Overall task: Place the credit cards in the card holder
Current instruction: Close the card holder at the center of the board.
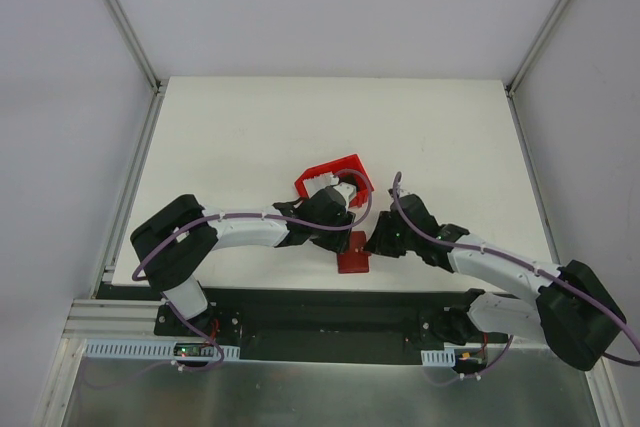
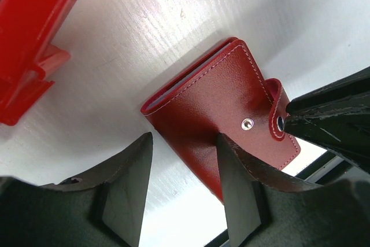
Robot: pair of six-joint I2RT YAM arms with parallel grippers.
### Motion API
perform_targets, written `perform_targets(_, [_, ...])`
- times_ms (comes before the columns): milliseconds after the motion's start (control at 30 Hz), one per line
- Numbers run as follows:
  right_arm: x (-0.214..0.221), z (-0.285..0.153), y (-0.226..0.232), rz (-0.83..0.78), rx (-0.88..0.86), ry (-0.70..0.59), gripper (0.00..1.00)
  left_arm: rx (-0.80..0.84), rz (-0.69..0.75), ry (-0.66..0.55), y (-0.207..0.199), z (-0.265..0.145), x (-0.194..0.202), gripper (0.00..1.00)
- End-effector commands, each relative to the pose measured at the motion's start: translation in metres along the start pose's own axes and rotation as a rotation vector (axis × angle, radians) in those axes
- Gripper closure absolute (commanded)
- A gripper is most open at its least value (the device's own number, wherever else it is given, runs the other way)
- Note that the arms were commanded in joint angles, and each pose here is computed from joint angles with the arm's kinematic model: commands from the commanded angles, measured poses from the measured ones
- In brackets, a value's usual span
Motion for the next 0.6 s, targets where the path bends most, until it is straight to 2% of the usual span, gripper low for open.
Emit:
perform_targets(0, [0.004, -0.001, -0.002, 0.03, -0.001, -0.001, 0.82, -0.03, 0.015, 0.02, 0.004, -0.002, 0.007, 0.53])
perform_targets(567, [0.002, 0.01, 0.013, 0.031, -0.032, 0.026, 0.82, -0.02, 0.016, 0.027, 0.002, -0.001, 0.008, 0.53])
Point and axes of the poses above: each gripper's point midway between its finger pads, its own z axis out along the fingers, its own y axis along the line the jaws close on, x = y × z, the point moved 3 cm from there along -z, back along the fingers, and after that the axes turned 7 degrees about z, right-handed, at the moved point
